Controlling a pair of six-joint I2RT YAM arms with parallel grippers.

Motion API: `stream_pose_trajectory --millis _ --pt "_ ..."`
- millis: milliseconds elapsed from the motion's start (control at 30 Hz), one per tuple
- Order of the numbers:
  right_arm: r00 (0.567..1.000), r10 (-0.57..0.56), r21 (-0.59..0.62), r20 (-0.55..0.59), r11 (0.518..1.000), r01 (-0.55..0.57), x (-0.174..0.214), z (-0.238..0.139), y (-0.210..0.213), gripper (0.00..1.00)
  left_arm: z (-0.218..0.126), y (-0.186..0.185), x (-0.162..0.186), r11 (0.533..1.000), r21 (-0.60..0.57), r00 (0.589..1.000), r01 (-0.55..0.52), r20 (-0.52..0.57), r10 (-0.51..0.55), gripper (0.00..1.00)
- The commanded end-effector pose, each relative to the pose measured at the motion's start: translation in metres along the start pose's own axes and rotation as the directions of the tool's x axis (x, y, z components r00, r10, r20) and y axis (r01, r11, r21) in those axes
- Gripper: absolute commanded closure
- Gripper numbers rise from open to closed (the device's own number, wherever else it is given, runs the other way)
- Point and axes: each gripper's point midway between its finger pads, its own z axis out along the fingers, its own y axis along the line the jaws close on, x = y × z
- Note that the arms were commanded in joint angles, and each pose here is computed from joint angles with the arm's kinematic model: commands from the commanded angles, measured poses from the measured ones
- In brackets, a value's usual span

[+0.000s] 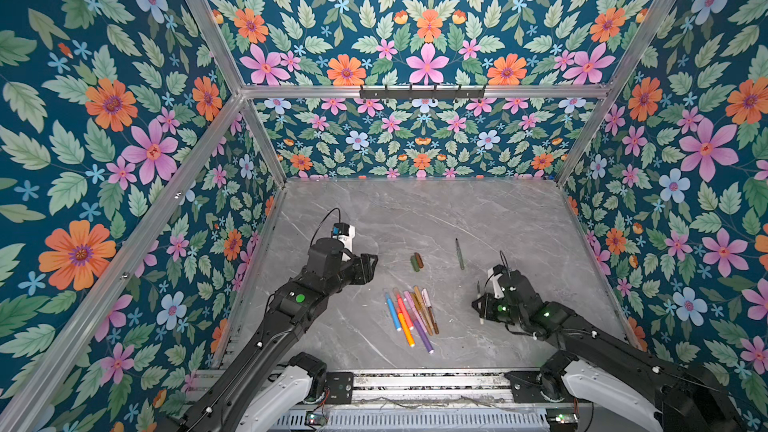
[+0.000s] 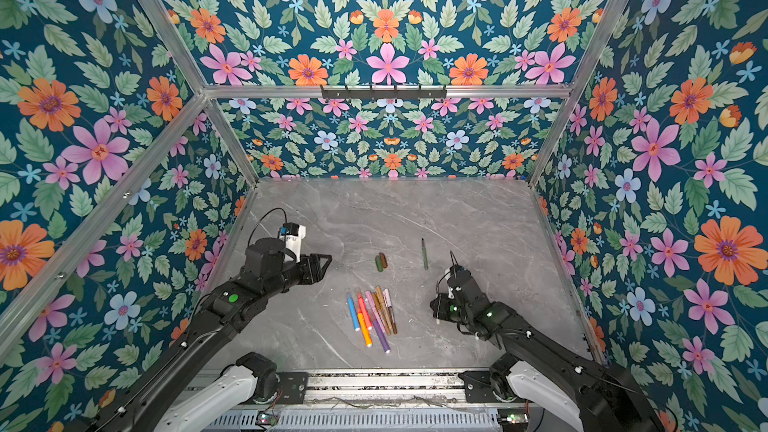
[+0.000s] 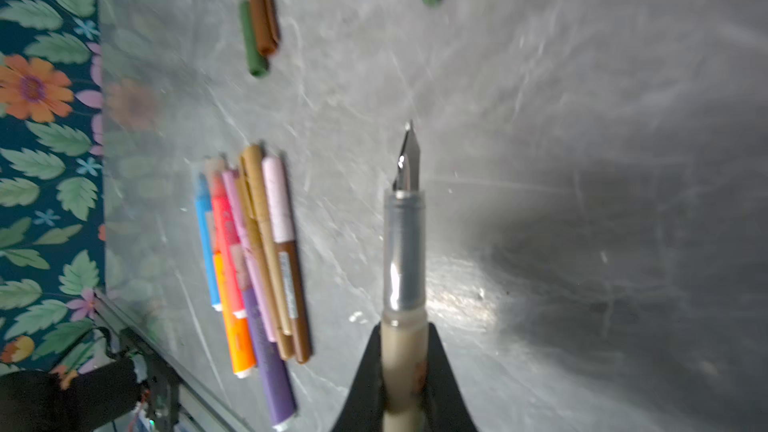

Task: Open the pen caps
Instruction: 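Lay the cream pen by the green pen with the right gripper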

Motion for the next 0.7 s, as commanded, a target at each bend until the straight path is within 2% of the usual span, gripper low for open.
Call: stream_pose_trajectory --millis 0,133,200,333,433,667 --pt "1.000 -0.023 0.106 -0.006 0.994 0.024 -0.019 -0.018 -0.021 1.00 -0.013 0.004 -0.006 0.999 -0.030 0.999 -0.036 0.035 0.037 0.38" --pt "0.997 0.075 0.072 -0.010 0.995 -0.074 -0.065 -0.021 -0.032 1.00 -0.034 0.003 -0.014 0.996 -0.057 0.997 -0.068 0.040 0.070 0.38" --pt "0.997 0.057 0.068 -0.045 0.996 -0.054 -0.078 -0.012 -0.031 1.00 -0.041 0.008 -0.012 0.994 -0.076 0.995 -0.080 0.054 0.084 0.37" --pt "0.990 -0.010 0.001 -0.141 1.000 0.010 -0.102 0.023 -0.019 1.00 -0.054 -0.006 -0.019 0.995 0.013 0.984 -0.102 0.150 0.099 0.33" --pt "0.990 -0.027 -0.013 -0.137 1.000 0.025 -0.122 0.046 -0.019 1.00 -0.056 0.001 -0.018 0.995 -0.025 0.985 -0.092 0.146 0.095 0.33" --pt "0.979 -0.003 0.000 -0.206 1.000 0.003 -0.140 0.096 -0.033 1.00 -0.053 -0.002 -0.017 0.995 -0.010 0.985 -0.102 0.136 0.102 0.33"
